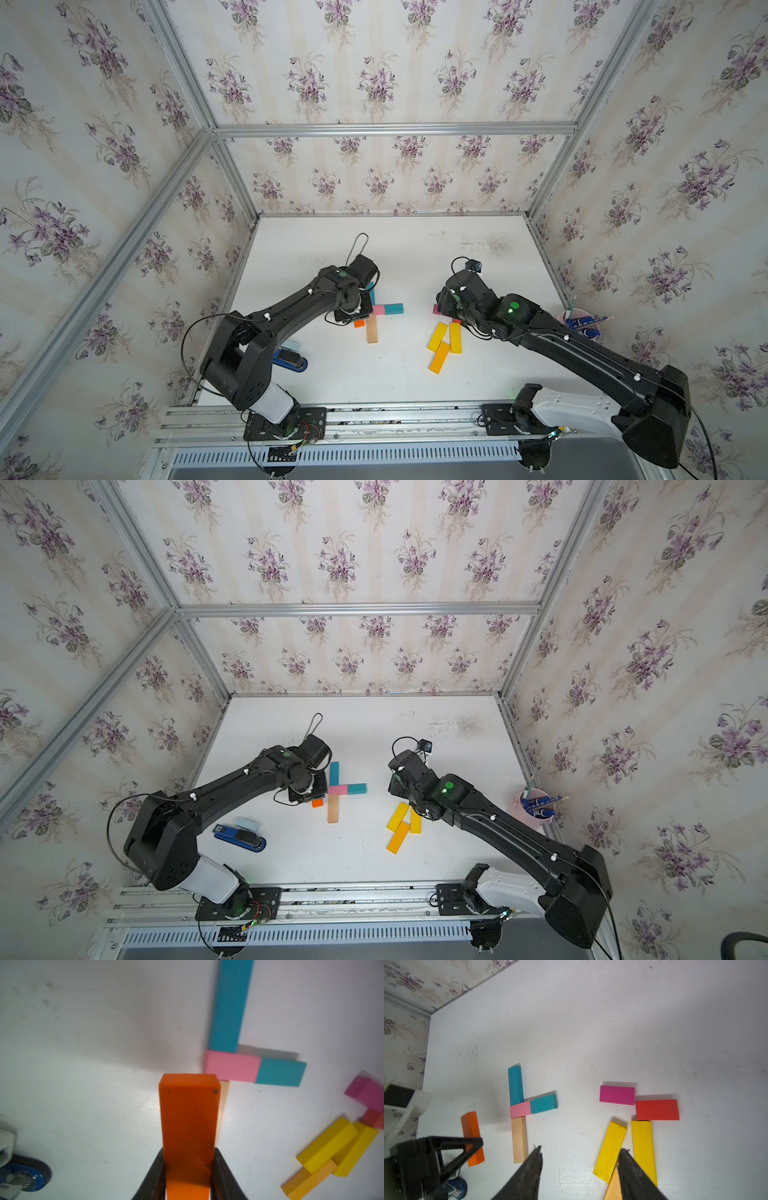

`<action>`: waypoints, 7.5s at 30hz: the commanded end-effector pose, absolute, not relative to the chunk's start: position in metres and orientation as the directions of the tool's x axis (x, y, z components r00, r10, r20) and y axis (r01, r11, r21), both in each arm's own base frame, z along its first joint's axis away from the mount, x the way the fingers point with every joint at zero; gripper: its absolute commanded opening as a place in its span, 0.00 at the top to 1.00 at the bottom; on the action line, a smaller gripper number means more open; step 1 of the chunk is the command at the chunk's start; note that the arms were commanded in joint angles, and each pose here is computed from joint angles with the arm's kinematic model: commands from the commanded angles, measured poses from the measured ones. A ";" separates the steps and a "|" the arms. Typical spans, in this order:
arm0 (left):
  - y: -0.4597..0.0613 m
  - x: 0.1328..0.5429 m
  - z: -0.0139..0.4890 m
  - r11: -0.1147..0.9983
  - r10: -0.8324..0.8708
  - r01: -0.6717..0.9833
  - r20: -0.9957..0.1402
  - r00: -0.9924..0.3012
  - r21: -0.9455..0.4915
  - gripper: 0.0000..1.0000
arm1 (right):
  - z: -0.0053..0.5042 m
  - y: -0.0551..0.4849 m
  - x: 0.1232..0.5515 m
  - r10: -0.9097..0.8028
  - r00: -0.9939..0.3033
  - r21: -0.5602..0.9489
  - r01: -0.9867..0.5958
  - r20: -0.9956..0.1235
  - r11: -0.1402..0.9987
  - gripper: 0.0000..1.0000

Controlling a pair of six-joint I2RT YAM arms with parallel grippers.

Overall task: Assemble the letter h with building blocks
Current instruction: Place the building block at the center of the board, then assemble the building block at the center of the board, then pick up the building block from the center of the board.

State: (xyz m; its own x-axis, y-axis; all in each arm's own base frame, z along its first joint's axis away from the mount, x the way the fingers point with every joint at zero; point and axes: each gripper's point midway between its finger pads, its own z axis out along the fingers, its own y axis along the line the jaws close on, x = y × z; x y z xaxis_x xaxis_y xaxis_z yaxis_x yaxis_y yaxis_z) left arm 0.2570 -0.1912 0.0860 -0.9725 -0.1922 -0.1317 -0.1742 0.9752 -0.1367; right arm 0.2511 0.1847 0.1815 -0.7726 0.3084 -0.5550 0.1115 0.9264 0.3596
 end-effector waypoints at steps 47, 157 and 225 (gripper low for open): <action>-0.101 0.243 0.187 0.874 -0.416 -0.265 -0.344 -0.842 -0.408 0.01 | 0.020 0.315 0.198 -0.007 -0.963 0.192 -0.060 -0.269 0.980 0.45; -0.099 0.239 0.166 0.876 -0.407 -0.272 -0.306 -0.861 -0.400 0.02 | 0.015 0.312 0.245 -0.023 -0.963 0.109 -0.054 -0.270 0.993 0.61; -0.106 0.246 0.173 0.860 -0.408 -0.247 -0.310 -0.859 -0.446 0.00 | 0.025 0.136 0.221 0.229 -0.942 0.091 0.213 -0.245 0.973 0.40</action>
State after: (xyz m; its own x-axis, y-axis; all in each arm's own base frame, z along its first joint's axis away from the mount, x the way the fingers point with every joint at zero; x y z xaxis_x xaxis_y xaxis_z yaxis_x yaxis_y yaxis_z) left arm 0.2412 -0.1021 0.1690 -0.8597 -0.4156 -0.2968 -0.2684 0.8621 -0.4298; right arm 0.2259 0.1450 0.0268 -0.9452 0.2165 -0.2445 0.1906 0.9736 0.1254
